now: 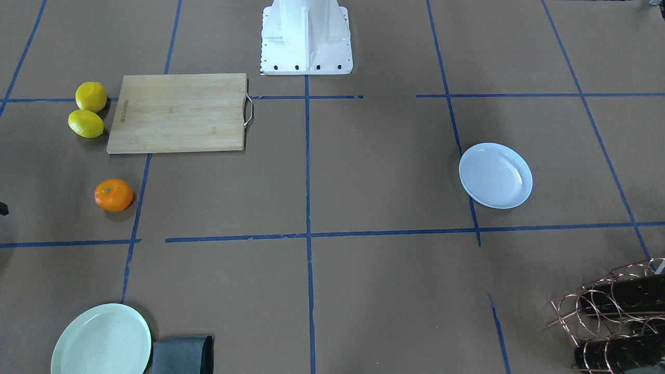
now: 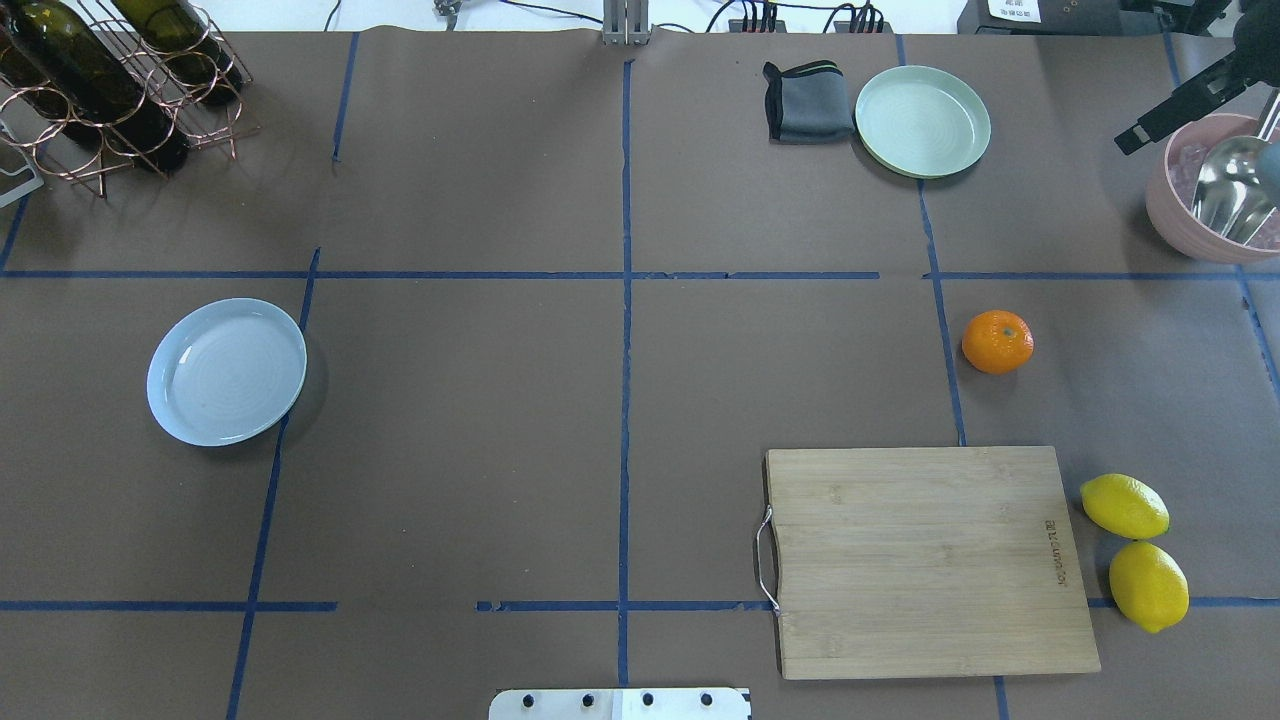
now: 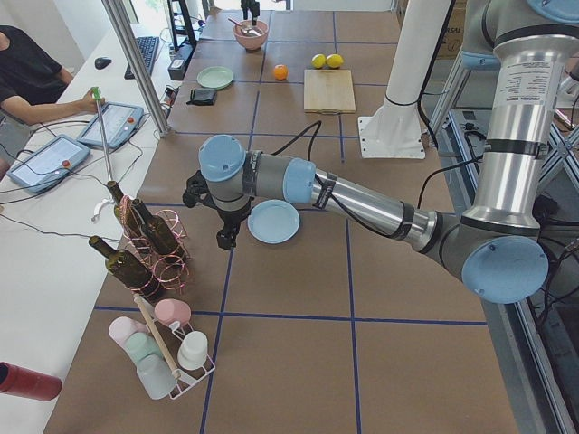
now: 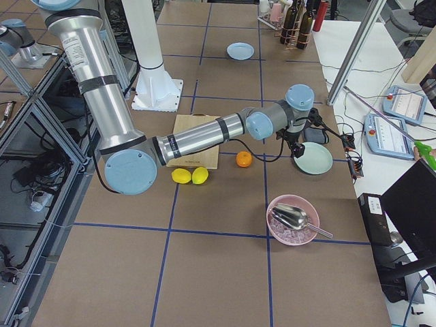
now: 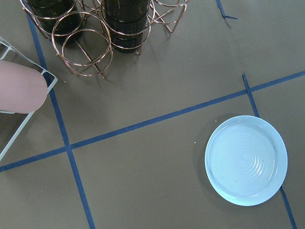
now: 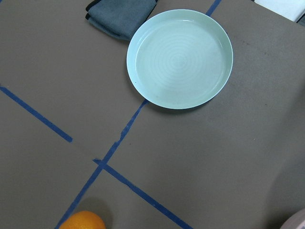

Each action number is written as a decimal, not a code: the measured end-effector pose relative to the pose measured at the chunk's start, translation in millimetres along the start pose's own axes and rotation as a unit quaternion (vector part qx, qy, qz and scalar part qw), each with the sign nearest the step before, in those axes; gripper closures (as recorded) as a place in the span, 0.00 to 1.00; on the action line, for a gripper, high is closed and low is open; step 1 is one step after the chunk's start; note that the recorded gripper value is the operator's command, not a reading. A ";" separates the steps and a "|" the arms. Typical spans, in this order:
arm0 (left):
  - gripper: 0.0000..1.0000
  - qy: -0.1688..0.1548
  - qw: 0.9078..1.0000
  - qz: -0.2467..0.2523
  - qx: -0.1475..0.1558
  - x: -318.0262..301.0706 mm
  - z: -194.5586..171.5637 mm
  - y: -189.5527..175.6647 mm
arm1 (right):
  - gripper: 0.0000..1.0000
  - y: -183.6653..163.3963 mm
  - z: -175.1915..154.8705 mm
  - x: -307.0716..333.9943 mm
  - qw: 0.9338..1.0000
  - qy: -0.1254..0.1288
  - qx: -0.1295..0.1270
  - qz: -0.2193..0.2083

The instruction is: Pick orange to plate

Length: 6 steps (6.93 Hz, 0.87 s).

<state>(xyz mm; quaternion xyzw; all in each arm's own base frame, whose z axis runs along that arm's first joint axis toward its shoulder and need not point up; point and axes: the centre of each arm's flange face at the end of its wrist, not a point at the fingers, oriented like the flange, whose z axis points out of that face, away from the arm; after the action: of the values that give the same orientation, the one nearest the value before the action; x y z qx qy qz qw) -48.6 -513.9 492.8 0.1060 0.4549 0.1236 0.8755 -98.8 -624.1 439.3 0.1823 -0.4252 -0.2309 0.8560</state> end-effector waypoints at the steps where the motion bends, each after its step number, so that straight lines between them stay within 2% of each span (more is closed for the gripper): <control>1: 0.00 0.000 1.000 -0.003 -0.001 -1.0 1.1 1.3 | 0.00 0.1 -0.2 0.9 1.000 0.003 0.000 0.008; 3: 0.00 -0.002 1.000 0.009 0.000 12.1 -1.0 4.2 | 0.00 13.0 4.3 10.7 0.999 0.016 -0.009 0.047; 4: 0.00 -0.004 1.000 0.023 -0.001 27.2 -0.8 6.4 | 0.00 30.3 8.1 20.4 0.998 0.020 -0.016 0.064; 6: 0.00 -0.001 1.000 0.020 -0.016 29.1 12.1 14.7 | 0.00 62.2 11.6 37.7 0.994 0.021 -0.026 0.102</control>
<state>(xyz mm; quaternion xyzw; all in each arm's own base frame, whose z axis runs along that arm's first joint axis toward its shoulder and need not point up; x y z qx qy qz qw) -24.2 -491.8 481.6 0.1011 0.4494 0.1479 0.8752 -73.2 -594.7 501.9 0.1207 -0.4170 -0.1495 0.8884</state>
